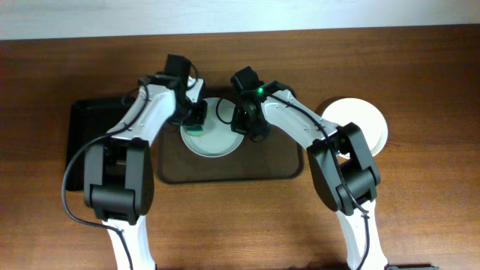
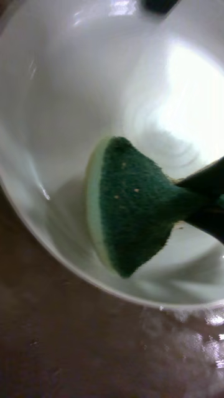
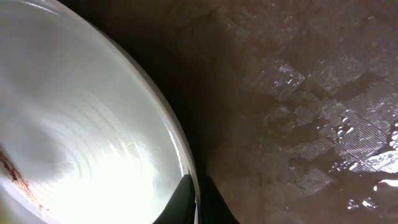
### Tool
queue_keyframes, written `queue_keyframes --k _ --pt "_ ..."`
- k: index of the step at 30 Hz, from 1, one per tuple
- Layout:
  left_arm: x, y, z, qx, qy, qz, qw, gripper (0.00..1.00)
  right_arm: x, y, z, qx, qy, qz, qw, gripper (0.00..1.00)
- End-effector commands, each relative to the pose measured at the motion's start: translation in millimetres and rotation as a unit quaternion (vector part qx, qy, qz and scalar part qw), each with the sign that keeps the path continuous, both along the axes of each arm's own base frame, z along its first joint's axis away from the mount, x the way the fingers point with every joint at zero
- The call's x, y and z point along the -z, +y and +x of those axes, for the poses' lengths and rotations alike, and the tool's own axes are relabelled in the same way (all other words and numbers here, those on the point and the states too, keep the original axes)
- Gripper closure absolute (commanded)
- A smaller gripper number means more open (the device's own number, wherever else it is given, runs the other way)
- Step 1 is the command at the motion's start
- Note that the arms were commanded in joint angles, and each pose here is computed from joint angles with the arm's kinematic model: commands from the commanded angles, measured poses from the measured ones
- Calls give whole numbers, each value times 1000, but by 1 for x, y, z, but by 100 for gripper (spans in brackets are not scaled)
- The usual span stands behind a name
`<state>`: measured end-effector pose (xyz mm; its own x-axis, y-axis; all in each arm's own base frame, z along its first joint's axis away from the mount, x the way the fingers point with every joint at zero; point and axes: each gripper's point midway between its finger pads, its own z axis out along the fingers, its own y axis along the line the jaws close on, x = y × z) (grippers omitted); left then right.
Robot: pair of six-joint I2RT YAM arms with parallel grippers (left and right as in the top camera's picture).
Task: Clean dirty plates on tray and stack at the side
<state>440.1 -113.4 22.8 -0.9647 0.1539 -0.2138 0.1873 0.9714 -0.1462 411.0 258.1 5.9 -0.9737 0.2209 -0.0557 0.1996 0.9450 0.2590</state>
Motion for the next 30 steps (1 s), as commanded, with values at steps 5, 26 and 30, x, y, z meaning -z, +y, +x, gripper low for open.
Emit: queue_keyframes --k 5,26,30 --pt "43 4 -41 -36 48 50 997 100 20 -14 -4 17 9 -37 999 96" --pt "25 57 7 -54 -66 208 975 99 20 -13 -2 17 6 -36 999 96" --pt "35 49 -24 5 2 189 982 99 20 -13 -2 17 5 -35 999 96"
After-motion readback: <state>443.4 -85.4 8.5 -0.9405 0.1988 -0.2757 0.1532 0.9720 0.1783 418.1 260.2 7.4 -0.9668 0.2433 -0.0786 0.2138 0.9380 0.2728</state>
